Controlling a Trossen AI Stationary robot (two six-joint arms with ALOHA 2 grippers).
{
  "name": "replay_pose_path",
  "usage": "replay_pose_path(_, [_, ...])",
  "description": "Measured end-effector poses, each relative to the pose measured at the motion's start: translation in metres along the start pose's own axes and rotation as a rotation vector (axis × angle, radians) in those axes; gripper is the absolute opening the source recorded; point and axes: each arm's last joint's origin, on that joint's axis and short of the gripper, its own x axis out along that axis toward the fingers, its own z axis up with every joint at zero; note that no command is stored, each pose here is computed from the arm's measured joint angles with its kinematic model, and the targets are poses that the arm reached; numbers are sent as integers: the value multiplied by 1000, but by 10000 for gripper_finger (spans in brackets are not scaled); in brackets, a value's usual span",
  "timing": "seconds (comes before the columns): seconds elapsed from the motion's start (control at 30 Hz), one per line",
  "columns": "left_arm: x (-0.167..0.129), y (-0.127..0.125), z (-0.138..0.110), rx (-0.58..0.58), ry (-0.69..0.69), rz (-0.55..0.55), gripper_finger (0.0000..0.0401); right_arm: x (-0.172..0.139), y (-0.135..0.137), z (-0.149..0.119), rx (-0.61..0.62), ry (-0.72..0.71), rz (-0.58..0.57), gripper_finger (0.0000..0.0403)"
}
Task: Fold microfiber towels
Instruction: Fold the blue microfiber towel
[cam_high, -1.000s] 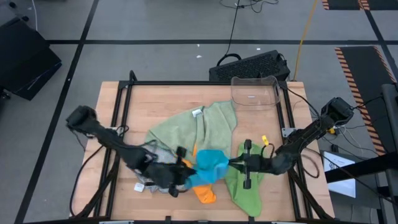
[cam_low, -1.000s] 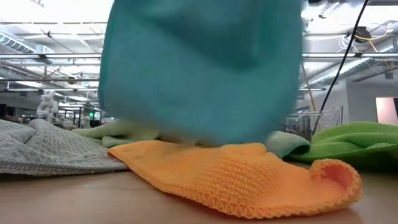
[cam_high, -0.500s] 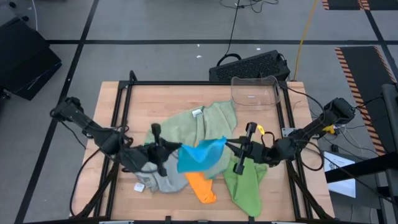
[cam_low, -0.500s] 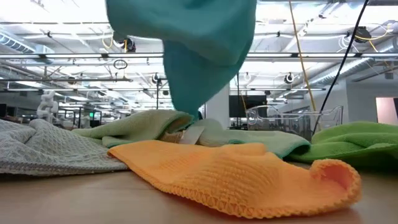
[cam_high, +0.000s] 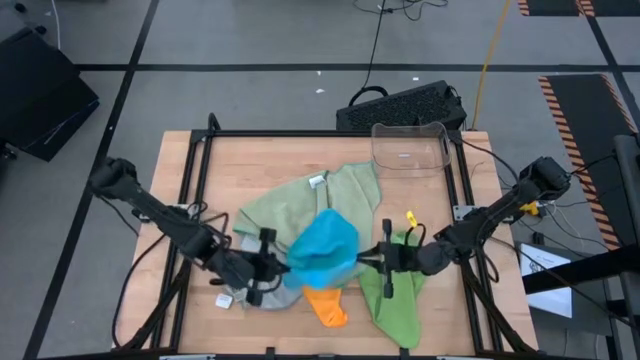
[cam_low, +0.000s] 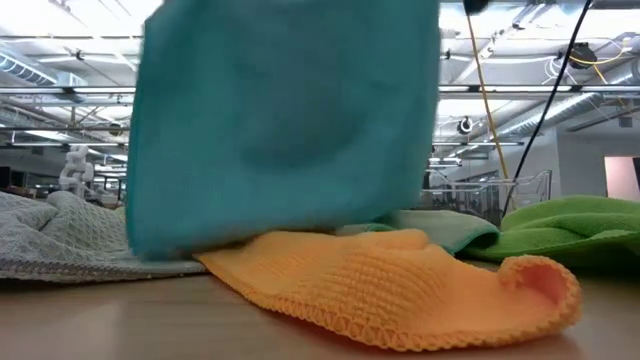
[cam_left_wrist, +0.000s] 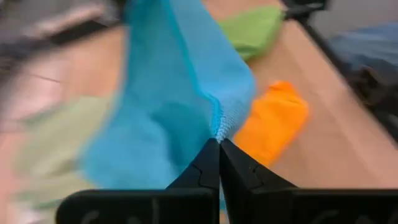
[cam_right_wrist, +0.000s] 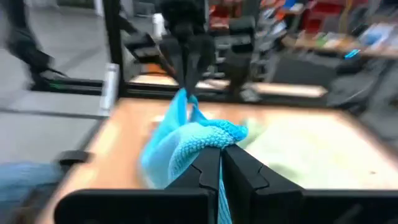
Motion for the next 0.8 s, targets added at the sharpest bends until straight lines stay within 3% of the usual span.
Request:
replay_pose_path(0.13, [19,-12,-12,-112,-106,-193,47,-3,-5,-29,79,86,9,8])
replay_pose_path(0.23, [24,-18,-19,-183,-114,-252,87,-6,-9,-46,130,126,-4,8])
replay_pose_path(0.47, [27,-18,-33,-288,-1,-100,164,-11,-15,-67,201,172,-24,8])
replay_pose_path(0.7, [41,-24,-41,-138,35,-60,186,-11,-15,-65,178,155,-18,8])
replay_pose_path(0.8, [54,-23,-53,-137,114,-28,186,-11,-15,-66,173,157,-18,8])
